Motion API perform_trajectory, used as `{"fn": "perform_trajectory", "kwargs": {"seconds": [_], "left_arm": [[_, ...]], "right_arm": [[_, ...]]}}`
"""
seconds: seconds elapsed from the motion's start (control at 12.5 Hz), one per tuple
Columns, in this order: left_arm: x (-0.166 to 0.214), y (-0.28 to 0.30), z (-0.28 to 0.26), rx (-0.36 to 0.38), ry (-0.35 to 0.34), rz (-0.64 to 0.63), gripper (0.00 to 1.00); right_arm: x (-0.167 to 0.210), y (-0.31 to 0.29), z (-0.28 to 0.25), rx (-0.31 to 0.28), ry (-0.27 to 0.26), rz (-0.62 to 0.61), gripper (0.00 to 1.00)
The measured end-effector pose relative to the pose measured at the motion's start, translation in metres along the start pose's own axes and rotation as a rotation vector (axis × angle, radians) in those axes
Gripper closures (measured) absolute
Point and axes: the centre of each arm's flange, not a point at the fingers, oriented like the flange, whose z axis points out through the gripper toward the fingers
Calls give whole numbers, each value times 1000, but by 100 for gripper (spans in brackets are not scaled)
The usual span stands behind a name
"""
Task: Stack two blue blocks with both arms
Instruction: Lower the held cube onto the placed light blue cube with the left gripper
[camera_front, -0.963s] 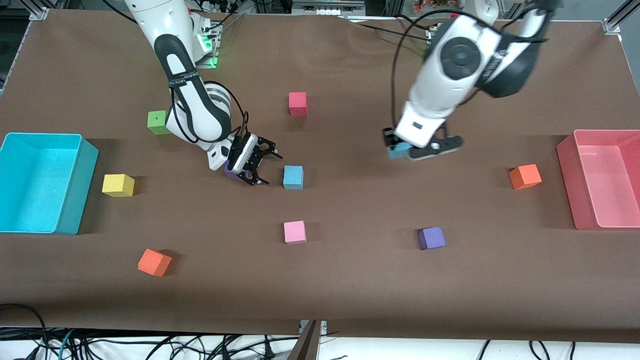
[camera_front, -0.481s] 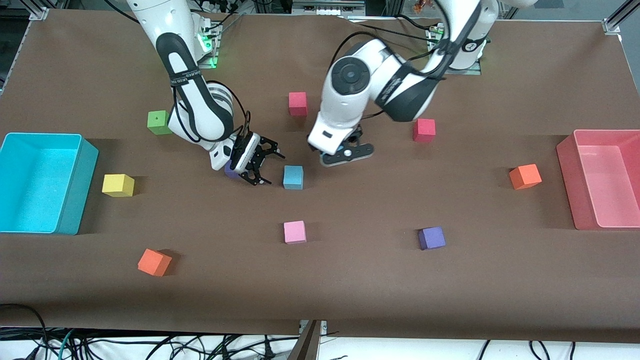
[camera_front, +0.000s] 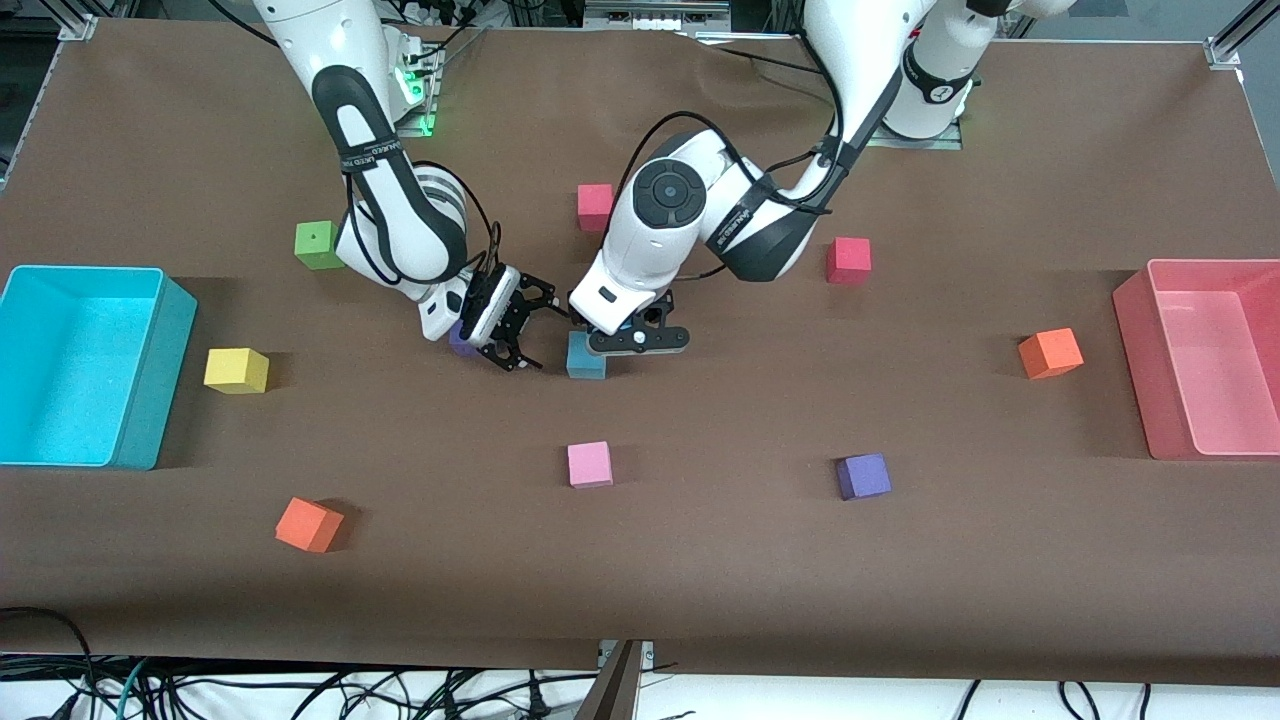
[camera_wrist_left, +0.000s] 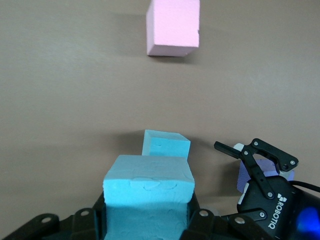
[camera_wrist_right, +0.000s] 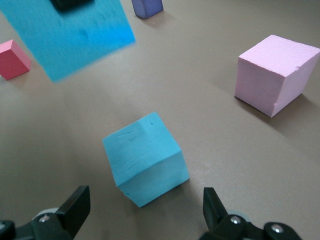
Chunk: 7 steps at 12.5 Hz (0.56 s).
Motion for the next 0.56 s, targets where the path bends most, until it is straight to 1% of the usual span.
{"fn": "perform_trajectory", "kwargs": {"seconds": [0.32,0.56], "left_arm": [[-10,7,27,17,8,21,41],[-9,13,38,16,21,29,41]], "right_arm": [[0,0,0,-1,0,0,0],[0,0,0,-1,0,0,0]]}}
